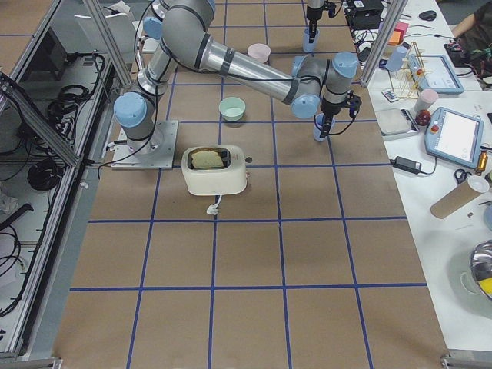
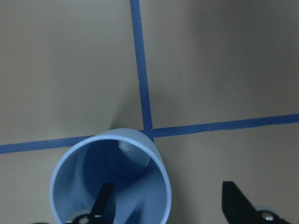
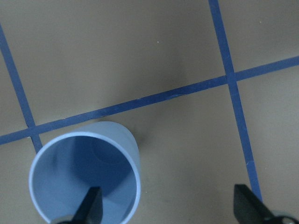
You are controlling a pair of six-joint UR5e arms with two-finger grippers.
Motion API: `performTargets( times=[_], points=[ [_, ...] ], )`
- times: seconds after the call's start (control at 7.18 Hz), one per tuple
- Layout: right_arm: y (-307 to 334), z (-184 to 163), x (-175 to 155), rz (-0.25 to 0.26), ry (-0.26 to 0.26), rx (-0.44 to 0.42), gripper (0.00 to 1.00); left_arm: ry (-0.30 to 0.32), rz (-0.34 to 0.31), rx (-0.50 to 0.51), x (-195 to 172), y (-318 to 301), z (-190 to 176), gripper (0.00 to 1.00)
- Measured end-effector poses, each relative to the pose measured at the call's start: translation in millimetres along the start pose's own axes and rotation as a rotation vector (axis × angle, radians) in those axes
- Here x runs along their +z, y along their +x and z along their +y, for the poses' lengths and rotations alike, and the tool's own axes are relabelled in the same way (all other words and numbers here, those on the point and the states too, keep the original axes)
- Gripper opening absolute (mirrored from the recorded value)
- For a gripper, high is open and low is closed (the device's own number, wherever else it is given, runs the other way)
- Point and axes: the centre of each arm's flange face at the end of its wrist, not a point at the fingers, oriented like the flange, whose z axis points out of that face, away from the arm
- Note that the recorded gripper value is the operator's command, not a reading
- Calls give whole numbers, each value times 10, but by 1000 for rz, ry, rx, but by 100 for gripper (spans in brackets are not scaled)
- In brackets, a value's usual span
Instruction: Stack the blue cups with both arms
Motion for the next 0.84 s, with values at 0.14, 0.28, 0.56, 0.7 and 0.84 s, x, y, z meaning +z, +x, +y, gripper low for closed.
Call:
performTargets(
  times=[0.14, 0.28, 0.56, 0.7, 0.84],
  points=[
    [-10, -16, 78, -7, -5, 0, 88, 16, 0, 10, -101, 139, 5, 0],
    [-23, -25, 160, -19, -14, 0, 53, 38, 4, 2, -249, 390, 22, 0],
    [-40, -29, 239, -30, -25, 1, 3, 59, 37, -63, -485, 1216, 186, 0],
    [-44, -26, 243, -31, -26, 1, 0, 42, 55, -55, -526, 1744, 379, 0],
    [-60, -21, 239, -32, -26, -1, 0, -3, 61, -42, -493, 2187, 627, 0]
  ],
)
